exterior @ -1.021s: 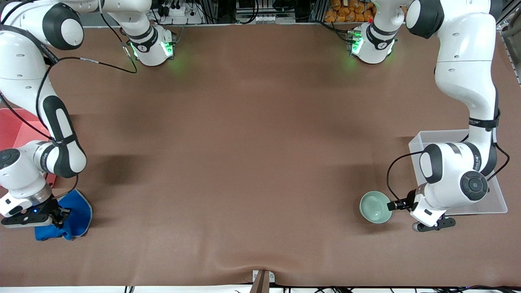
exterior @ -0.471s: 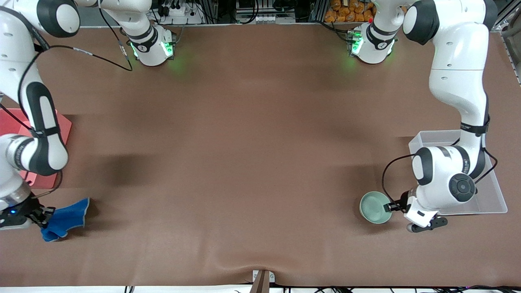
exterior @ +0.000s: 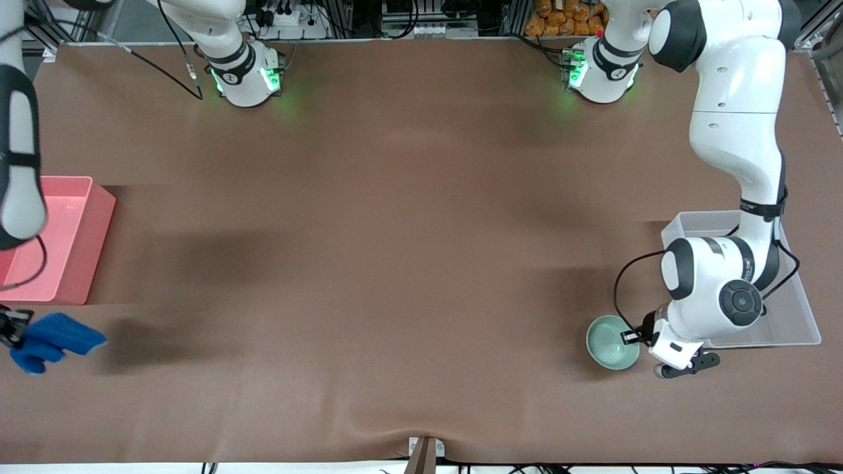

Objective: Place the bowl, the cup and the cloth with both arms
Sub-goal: 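Lift the bowl with the left gripper while the right gripper drops the cloth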

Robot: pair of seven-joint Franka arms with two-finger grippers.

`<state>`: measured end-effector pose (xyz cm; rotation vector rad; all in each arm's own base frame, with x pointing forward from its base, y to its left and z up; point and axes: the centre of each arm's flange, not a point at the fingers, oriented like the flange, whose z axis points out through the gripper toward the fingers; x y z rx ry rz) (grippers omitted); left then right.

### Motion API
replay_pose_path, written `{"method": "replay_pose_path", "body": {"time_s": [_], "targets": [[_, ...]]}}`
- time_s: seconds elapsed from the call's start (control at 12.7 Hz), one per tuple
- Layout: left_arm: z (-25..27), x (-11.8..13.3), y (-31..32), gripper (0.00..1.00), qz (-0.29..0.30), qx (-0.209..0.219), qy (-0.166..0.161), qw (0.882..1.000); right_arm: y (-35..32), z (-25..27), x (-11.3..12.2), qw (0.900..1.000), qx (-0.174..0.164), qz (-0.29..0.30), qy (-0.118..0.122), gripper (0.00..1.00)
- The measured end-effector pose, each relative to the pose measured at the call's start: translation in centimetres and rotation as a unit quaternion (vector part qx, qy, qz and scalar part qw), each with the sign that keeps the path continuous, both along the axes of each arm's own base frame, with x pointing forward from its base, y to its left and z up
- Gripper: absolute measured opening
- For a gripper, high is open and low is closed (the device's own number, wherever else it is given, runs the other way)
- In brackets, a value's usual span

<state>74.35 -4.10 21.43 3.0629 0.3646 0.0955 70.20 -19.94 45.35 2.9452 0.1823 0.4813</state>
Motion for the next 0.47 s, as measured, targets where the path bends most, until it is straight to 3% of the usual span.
{"method": "replay_pose_path", "body": {"time_s": [0.24,0.47], "targets": [[1.7,0.1,1.6,0.04,0.009,0.005,0.002,1.0,-1.4,6.6,-3.7,0.999,0.002,-0.02,0.028,0.02],[6.4,-0.2,4.9,0.03,0.009,0.017,0.018,1.0,-5.5,9.5,-7.8,0.997,0.003,-0.025,0.067,0.02]]}}
